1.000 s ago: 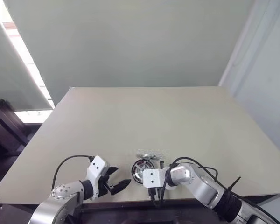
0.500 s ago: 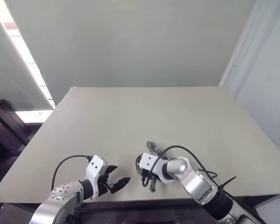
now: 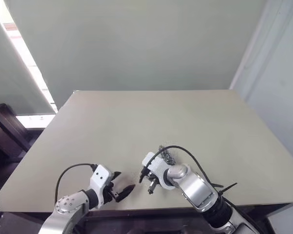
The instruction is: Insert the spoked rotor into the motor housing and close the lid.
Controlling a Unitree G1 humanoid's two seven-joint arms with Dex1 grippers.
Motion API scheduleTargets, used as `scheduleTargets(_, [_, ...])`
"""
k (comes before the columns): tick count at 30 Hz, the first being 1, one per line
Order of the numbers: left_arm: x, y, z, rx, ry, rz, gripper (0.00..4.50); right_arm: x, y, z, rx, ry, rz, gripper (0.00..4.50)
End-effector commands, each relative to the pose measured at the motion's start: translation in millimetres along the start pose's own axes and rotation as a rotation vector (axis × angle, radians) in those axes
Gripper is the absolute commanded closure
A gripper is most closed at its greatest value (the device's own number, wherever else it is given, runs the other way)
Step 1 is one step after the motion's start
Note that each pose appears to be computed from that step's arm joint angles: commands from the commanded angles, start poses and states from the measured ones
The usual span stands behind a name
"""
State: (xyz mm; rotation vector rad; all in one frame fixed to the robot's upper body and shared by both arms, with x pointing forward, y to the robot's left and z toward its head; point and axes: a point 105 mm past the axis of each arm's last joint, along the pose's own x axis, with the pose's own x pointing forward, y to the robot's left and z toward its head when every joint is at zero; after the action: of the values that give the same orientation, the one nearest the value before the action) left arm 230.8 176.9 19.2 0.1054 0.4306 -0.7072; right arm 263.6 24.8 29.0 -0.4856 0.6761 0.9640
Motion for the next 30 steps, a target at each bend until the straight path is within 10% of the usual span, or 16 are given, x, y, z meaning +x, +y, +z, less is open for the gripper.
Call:
scheduleTargets(1, [2.1, -0.7, 7.2, 0.044, -0.028, -0.011, 0.00, -1.9, -4.9, 11.2, -0.021, -0.036, -0.030, 4.43])
scheduleTargets(6, [3.6, -0.5, 7.6, 0.050, -0.033, -0.010, 0.00, 1.2, -2.1, 4.9, -0.049, -0.010, -0.017, 4.43])
scheduleTargets(19, [2.6, -5.4, 8.7, 0.022, -0.050, -0.044, 0.00, -13.5, -10.4, 24.7, -0.078, -0.101, -0.054, 0.03])
scheduleTargets(30, [4.8, 5.4, 15.5, 0.037, -0.084, 0.031, 0.00, -28.0, -16.4, 31.8, -0.095, -0.153, -0.073, 0.03])
